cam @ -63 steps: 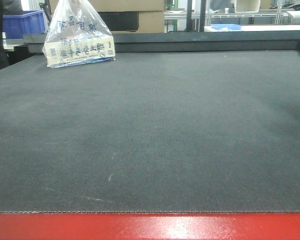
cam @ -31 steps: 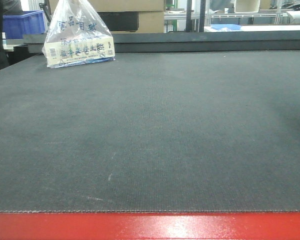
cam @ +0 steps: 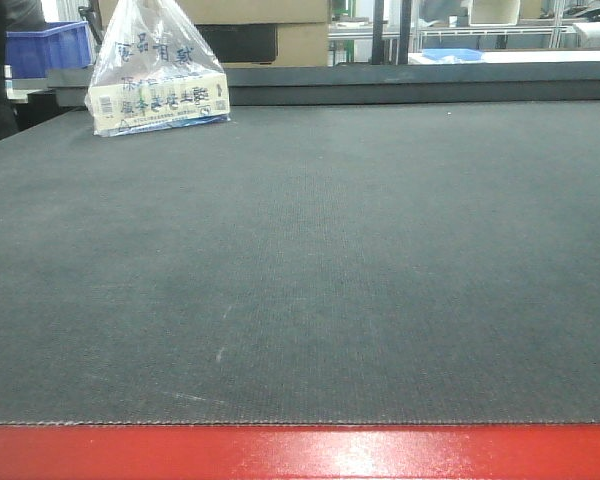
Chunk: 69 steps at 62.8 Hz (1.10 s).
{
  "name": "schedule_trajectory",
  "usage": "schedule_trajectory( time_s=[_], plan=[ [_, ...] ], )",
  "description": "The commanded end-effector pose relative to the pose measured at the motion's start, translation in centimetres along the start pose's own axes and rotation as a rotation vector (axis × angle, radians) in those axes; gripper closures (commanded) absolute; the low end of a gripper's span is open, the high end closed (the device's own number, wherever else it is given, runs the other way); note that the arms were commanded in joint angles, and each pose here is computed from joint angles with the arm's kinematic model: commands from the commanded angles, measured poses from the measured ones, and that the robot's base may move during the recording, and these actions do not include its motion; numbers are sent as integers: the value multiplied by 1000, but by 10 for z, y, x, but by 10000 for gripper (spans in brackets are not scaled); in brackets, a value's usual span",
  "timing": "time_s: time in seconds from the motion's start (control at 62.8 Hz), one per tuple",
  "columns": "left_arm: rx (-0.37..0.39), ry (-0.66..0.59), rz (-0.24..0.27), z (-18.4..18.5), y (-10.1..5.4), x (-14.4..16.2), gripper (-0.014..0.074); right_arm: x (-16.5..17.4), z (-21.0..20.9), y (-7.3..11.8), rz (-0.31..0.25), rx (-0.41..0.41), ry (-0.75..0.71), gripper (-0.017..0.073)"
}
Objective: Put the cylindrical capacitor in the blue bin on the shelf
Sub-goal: 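Close the left gripper on the orange-topped cylinder and lift both parts, then drive the base to the shelf of blue bins holding both parts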
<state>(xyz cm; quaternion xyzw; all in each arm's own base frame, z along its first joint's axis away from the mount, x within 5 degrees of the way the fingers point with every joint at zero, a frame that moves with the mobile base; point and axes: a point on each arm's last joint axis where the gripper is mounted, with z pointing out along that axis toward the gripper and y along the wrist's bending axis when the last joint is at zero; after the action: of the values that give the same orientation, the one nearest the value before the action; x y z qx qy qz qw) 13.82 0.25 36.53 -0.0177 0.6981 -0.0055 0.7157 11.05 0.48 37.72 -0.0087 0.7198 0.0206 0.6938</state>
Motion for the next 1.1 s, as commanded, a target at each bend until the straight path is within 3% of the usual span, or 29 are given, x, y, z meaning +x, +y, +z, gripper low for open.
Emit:
schedule_trajectory(
  time_s=[0.0,1.083],
  plan=[
    [4,-54,-7,-10,-1,-7,705,-5,-10,0,-17,1,-62,727],
    [6,-100,-7,-21,-1,-13,705,-8,-16,0,-16,1,-87,727]
  ],
)
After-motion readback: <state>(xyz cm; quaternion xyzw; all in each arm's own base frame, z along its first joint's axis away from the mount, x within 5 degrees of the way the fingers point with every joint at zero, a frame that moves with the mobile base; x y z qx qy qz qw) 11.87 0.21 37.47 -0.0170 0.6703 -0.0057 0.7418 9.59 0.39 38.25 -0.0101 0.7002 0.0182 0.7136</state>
